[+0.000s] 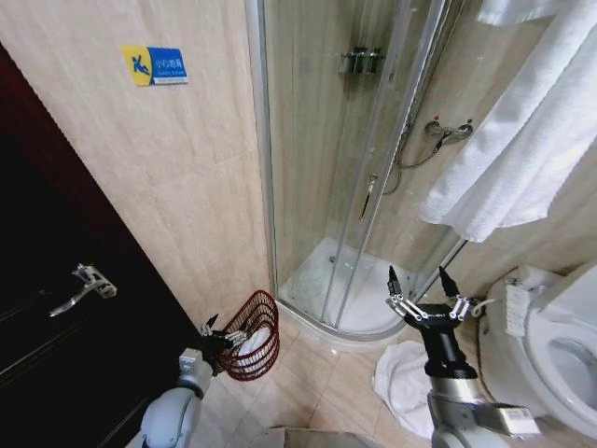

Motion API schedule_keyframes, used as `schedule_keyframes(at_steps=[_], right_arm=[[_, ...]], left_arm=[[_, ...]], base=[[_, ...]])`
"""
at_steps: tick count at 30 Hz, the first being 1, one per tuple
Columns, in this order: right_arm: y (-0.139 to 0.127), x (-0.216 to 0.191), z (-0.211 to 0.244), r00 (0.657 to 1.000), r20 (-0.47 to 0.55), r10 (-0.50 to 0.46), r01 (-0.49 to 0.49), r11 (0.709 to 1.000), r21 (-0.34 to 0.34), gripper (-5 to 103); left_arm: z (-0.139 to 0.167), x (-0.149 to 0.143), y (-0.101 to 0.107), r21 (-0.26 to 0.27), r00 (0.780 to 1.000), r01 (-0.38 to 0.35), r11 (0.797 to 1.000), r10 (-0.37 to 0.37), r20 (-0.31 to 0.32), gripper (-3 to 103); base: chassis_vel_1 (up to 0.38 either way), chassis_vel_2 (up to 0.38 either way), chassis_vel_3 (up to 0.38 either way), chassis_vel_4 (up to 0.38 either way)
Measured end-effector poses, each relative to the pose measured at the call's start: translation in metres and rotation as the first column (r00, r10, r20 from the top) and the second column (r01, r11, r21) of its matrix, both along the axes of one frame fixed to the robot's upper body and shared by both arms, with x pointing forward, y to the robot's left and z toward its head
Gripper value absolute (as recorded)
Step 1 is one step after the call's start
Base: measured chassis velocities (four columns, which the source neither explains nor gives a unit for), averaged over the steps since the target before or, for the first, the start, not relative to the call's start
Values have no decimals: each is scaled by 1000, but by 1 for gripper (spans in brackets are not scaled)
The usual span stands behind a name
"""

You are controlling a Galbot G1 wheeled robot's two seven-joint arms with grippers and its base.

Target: Discard the used towel into the hamper.

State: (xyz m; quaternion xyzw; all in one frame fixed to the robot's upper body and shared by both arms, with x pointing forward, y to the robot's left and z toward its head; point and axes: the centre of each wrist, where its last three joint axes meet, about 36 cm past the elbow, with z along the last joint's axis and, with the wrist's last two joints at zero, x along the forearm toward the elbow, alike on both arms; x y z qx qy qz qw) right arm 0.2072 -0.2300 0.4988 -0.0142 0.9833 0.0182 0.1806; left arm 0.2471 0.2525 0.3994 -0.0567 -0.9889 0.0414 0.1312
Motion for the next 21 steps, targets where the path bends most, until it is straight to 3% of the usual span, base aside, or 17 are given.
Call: schedule_keyframes(at_steps=[2, 9, 21], right_arm=[[0, 0, 0, 1000, -4, -10, 10, 1000, -1, 100], [1, 4, 2, 1000, 4, -18, 18, 1000, -5, 100], [1, 5, 2, 1000, -4, -18, 18, 1000, -13, 100]], left_arm=[[22, -3, -9, -30, 997, -18, 999, 21, 77, 100], [63, -3, -15, -77, 977, -43, 996, 58, 204, 99], [110, -22, -25, -66, 954, -1, 998, 21, 298, 98]], base=[[0, 0, 0, 0], [0, 0, 0, 0], [0, 0, 0, 0]])
